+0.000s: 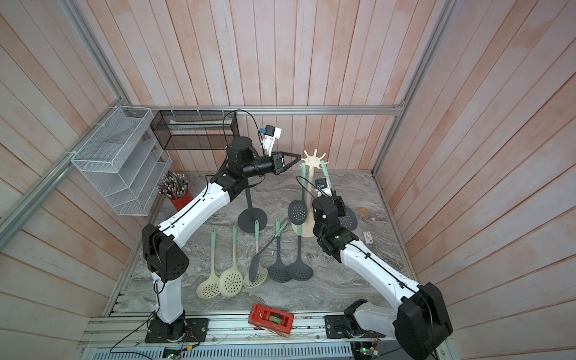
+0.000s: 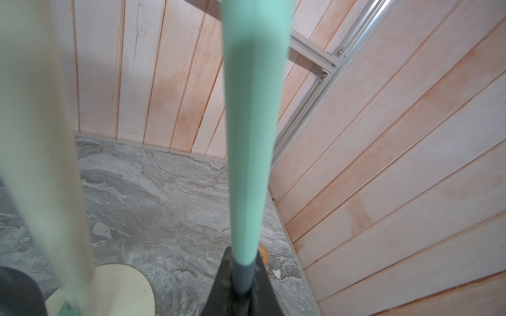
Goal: Hang the skimmer on the kitchen utensil rack
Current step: Hang the skimmer on the rack.
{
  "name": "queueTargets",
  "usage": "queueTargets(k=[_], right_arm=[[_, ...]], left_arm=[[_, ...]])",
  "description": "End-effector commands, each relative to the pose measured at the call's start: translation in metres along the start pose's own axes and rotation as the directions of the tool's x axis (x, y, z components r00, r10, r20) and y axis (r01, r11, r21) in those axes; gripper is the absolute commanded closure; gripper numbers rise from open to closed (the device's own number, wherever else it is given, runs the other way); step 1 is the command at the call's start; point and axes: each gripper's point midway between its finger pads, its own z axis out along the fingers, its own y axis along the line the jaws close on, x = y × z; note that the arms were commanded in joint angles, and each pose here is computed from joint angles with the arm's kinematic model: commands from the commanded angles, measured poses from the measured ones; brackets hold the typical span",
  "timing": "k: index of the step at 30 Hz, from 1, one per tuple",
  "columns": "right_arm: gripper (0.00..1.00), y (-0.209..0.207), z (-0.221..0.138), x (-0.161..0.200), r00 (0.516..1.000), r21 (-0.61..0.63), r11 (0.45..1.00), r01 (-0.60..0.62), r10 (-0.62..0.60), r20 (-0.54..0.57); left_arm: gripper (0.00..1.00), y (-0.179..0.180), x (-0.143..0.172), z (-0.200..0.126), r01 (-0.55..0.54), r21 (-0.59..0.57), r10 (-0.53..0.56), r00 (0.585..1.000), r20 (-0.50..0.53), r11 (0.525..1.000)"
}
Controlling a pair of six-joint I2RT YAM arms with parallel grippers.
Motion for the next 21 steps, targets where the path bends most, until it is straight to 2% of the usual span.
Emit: queueTargets(k=[1,7,12,21], right_arm=[[0.82,0.02,-0.004,0.016,0.997,-0.091,0.994,0.067,-0.07,-0.035],[0.65,0.016,-0.013,0.007,1.0,-0.128,0.992,0.005,-0.007,-0.014],[0.62,0.01,-0.019,0.002,0.999,-0.153,0.987,-0.047,0.047,-0.003],[0.56,-0.009,-0.029,-0.004,0.977,-0.233,0.949,-0.21,0.213,-0.014]], left_arm=[[0.99,-0.021,-0.008,-0.006,-0.049,0.029,0.048,0.999,0.021,0.998],[0.86,-0.02,-0.009,-0.009,-0.047,0.02,0.047,0.999,0.027,0.999],[0.81,-0.018,-0.009,-0.013,-0.041,0.013,0.04,0.999,0.035,0.999],[0.58,-0.015,-0.02,-0.027,-0.044,-0.016,0.045,0.997,0.065,0.999]])
